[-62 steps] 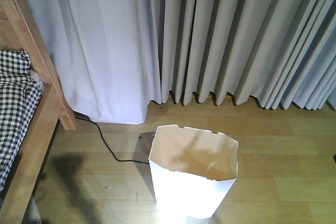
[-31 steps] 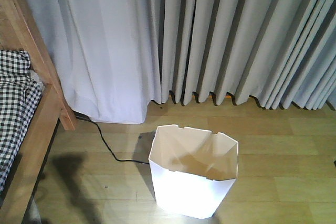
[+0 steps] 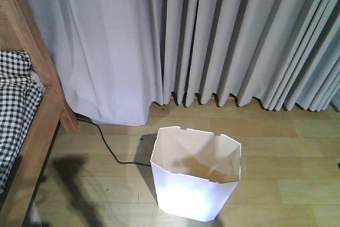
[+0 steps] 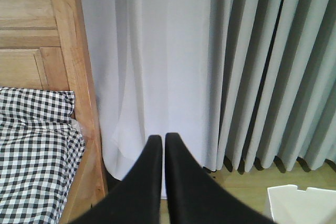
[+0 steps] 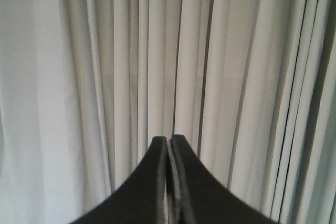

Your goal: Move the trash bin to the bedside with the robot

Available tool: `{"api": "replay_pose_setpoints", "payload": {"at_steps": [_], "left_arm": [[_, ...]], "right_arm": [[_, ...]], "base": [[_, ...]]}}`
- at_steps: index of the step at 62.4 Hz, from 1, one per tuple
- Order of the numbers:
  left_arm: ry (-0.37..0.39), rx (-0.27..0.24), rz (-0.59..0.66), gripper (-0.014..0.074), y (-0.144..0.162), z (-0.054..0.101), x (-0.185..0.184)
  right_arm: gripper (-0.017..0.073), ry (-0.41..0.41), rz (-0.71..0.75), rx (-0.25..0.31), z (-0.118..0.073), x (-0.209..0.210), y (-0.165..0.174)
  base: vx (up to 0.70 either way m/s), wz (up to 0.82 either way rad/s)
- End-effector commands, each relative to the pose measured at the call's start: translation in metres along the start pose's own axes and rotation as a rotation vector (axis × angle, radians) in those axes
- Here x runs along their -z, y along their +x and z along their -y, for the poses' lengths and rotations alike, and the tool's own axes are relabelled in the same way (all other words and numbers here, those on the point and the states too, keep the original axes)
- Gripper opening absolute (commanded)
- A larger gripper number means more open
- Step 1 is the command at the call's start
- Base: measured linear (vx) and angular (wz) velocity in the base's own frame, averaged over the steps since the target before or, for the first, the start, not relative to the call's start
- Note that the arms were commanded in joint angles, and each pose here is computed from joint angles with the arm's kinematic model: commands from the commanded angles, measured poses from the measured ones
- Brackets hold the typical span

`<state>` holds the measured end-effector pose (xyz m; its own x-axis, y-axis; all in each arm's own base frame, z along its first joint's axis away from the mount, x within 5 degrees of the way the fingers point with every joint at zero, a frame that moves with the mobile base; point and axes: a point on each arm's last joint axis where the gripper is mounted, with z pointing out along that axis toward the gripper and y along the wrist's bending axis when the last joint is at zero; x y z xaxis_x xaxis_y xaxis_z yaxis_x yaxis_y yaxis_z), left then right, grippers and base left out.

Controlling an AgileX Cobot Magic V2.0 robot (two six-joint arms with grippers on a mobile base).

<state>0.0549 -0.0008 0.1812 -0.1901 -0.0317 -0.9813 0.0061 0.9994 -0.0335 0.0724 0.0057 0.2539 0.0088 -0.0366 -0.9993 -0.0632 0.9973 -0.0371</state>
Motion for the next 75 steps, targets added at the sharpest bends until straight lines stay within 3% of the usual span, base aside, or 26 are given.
{"api": "replay_pose_setpoints", "payload": {"at_steps": [1, 6, 10, 18, 27, 39, 75], "left_arm": [[0.008, 0.006, 0.065, -0.0006, -0.001, 0.000, 0.000], [0.008, 0.006, 0.065, -0.0006, -0.001, 0.000, 0.000], [0.008, 0.006, 0.065, -0.0006, -0.001, 0.000, 0.000], [0.008, 0.006, 0.065, -0.0006, -0.001, 0.000, 0.000], [0.008, 0.006, 0.065, -0.0006, -0.001, 0.000, 0.000], [0.008, 0.006, 0.065, -0.0006, -0.001, 0.000, 0.000], [0.008, 0.006, 0.065, -0.0006, -0.001, 0.000, 0.000]], "right_arm": [[-0.0009, 0.033, 0.034, 0.036, 0.003, 0.000, -0.008], [-0.0009, 0.013, 0.025, 0.103, 0.001, 0.003, -0.003], [-0.0009, 0.016, 0.027, 0.117, 0.001, 0.007, 0.000], [-0.0009, 0.076, 0.137, 0.067, 0.005, 0.012, 0.011], [-0.0009, 0.075, 0.206, -0.004, 0.004, 0.015, 0.038], [-0.0009, 0.056, 0.087, 0.003, 0.002, 0.017, 0.049], [-0.0009, 0.053, 0.085, -0.020, 0.002, 0.017, 0.050]], "base": [[0.00, 0.00], [0.00, 0.00], [0.00, 0.00], [0.00, 0.00], [0.00, 0.00], [0.00, 0.00], [0.00, 0.00]]}}
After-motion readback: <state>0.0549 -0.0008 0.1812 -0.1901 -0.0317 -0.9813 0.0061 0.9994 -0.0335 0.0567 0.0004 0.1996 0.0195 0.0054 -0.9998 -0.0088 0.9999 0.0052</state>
